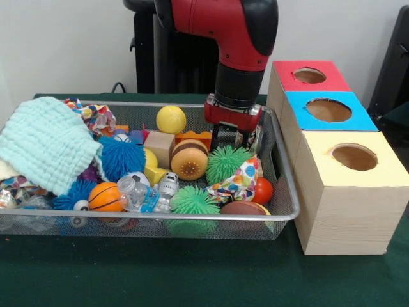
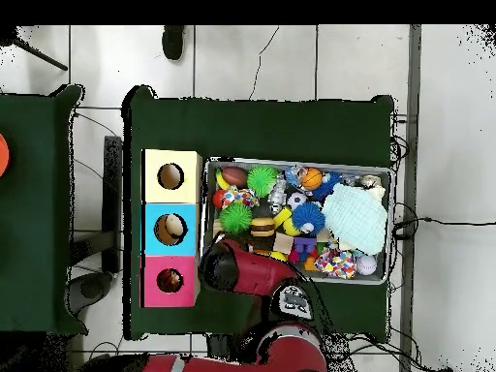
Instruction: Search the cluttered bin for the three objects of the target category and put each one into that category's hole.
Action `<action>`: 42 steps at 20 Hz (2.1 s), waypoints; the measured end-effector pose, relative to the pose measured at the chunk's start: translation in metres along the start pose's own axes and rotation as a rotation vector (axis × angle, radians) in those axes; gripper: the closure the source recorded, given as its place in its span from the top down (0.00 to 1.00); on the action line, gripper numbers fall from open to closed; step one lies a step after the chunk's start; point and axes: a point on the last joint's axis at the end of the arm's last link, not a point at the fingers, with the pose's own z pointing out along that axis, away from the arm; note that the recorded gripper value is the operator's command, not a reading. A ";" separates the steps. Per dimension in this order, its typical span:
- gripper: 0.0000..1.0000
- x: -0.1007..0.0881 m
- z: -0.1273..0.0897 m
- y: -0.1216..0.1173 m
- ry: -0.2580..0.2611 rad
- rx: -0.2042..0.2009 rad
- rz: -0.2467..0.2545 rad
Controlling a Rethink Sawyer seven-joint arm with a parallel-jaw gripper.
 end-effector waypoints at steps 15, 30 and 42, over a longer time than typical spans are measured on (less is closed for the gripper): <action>1.00 -0.011 -0.031 -0.001 -0.007 -0.020 -0.038; 1.00 -0.024 -0.088 0.036 -0.004 -0.040 -0.087; 1.00 -0.061 -0.099 0.068 -0.048 -0.059 -0.113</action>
